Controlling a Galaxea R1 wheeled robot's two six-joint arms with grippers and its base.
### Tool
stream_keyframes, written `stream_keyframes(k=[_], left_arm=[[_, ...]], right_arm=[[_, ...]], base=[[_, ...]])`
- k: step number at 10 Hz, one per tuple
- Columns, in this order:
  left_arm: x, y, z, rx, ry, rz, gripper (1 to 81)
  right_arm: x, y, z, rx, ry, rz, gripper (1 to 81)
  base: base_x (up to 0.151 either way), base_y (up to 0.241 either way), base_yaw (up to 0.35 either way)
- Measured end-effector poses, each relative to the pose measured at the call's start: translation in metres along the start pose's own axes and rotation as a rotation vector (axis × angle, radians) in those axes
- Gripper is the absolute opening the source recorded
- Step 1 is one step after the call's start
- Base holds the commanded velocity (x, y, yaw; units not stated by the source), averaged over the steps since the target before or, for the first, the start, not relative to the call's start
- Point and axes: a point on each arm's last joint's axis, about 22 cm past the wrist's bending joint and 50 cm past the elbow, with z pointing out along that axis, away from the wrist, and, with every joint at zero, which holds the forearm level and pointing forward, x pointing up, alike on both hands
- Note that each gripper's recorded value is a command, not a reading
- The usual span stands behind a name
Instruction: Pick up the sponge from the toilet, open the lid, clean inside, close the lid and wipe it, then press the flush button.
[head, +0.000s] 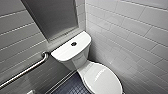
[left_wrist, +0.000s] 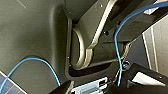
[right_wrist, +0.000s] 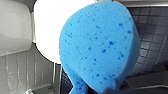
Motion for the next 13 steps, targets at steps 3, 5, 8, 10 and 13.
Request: stream_keyframes(k=[3, 5, 8, 10, 13], left_arm=[[0.0, 0.0, 0.0, 0.001, 0.002, -0.001, 81.1], [0.001, 0.0, 0.0, 0.0, 0.003, -0.001, 81.1], [0.001, 0.0, 0.0, 0.001, 0.002, -0.001, 81.1], [0.005, -0.001, 0.0, 0.002, 0.008, 0.001, 81.1], [0.004, 0.0, 0.0, 0.0, 0.006, 0.0, 81.1]], right_arm=[[0.033, -0.062, 0.028, 0.111, -0.012, -0.092, 1.0], [0.047, -0.099, 0.066, 0.174, -0.038, -0.147, 1.0], [0.06, -0.153, 0.116, 0.245, -0.091, -0.224, 1.0], [0.066, -0.187, 0.151, 0.275, -0.124, -0.27, 1.0], [0.064, -0.226, 0.202, 0.286, -0.175, -0.315, 1.0]], base=[[0.0, 0.0, 0.0], [0.0, 0.0, 0.0], [0.0, 0.0, 0.0], [0.0, 0.0, 0.0], [0.0, 0.0, 0.0]])
